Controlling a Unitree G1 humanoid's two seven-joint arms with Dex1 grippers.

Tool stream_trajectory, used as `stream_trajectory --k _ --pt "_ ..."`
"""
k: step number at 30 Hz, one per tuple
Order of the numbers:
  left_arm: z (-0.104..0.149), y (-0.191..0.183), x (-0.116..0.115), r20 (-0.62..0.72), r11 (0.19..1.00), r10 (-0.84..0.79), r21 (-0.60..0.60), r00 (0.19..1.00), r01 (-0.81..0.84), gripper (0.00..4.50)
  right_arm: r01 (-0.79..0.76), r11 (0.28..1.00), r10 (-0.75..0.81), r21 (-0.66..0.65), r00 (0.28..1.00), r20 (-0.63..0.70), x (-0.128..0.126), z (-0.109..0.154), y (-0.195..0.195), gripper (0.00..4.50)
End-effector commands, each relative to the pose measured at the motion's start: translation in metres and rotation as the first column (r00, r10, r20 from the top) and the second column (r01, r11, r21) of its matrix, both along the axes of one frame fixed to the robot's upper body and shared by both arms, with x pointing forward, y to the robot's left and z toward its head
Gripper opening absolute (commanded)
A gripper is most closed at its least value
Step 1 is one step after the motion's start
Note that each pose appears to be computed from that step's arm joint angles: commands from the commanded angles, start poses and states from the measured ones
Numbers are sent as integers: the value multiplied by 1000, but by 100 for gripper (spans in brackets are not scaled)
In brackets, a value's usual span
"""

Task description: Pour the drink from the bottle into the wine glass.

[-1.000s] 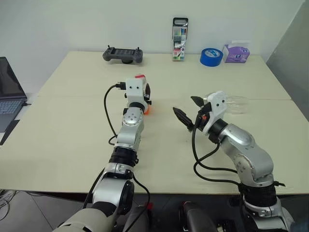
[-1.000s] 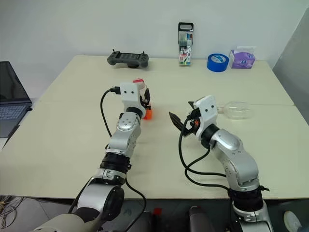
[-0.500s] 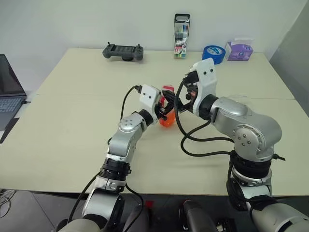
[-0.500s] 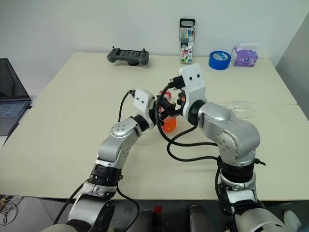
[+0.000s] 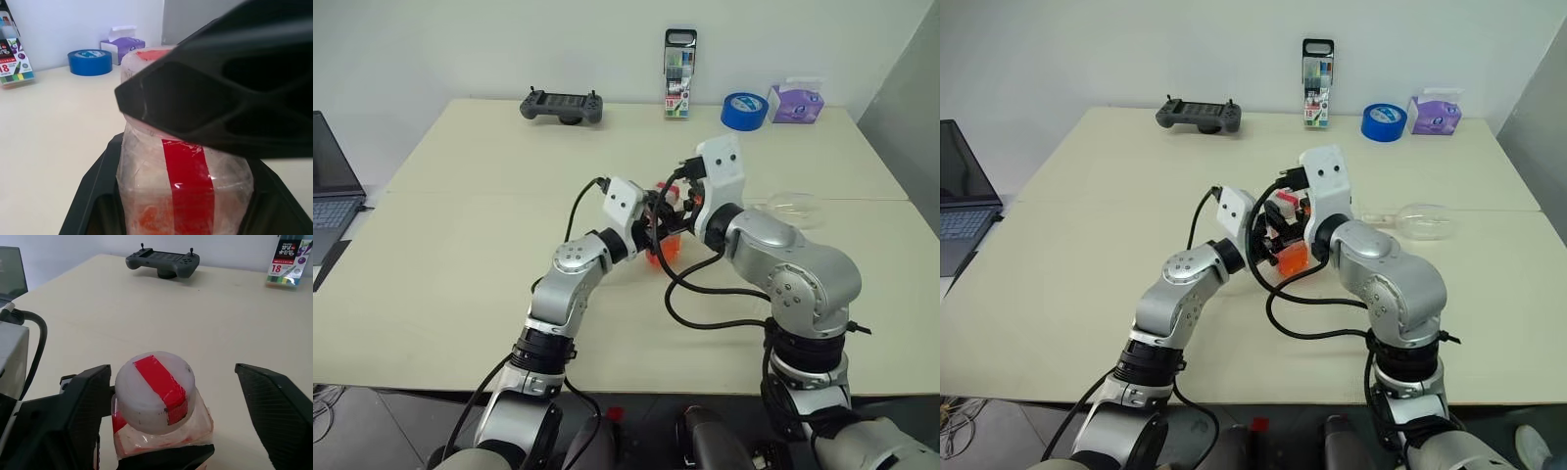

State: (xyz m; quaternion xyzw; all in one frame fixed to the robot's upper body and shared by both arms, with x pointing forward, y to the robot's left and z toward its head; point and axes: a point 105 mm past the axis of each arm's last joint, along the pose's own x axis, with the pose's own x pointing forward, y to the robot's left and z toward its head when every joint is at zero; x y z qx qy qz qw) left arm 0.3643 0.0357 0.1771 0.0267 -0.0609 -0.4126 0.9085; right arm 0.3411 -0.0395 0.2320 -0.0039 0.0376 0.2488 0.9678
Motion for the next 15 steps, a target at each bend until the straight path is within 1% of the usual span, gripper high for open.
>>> stream_trajectory --k 1,2,3,4,7,8,9,10,11,12,13,14,15 --pt "17 -6 -9 67 999 -37 -17 997 39 203 28 1000 -28 11 999 45 -1 9 -4 280" --pt "16 -6 -10 66 999 -37 -16 997 38 202 32 999 -32 8 999 41 0 9 -4 250" --pt "16 -6 -10 66 999 -37 -16 997 38 201 35 999 -35 5 999 39 0 8 -5 209" --pt "16 -6 -10 65 999 -37 -16 997 38 200 38 999 -38 0 999 39 0 8 -6 187" --pt "17 -7 -12 69 998 -54 -14 996 55 200 24 999 -23 -21 997 68 2 12 -8 188" --pt "19 -8 -14 72 998 -67 -16 995 68 200 -25 999 29 -39 994 107 1 17 -8 188" --pt "20 -10 -16 74 996 -85 -21 994 87 200 -158 985 167 -73 977 133 -9 20 -1 188" --pt "24 -12 -21 82 991 -126 -30 989 129 200 -429 895 445 -125 880 168 -42 22 16 188" --pt "27 -14 -26 89 986 -161 -37 983 164 200 -642 756 655 -127 743 139 -75 18 23 188" --pt "29 -16 -31 92 979 -193 -43 977 198 199 -781 619 785 -80 614 78 -100 12 20 188" --pt "31 -17 -34 90 973 -220 -48 971 225 198 -846 531 848 -50 529 43 -114 9 13 188" --pt "32 -18 -39 83 966 -248 -49 965 253 197 -842 536 844 -63 536 14 -105 5 4 188" --pt "32 -19 -44 80 959 -274 -45 958 278 197 -819 566 822 -96 570 -19 -91 1 -4 188"
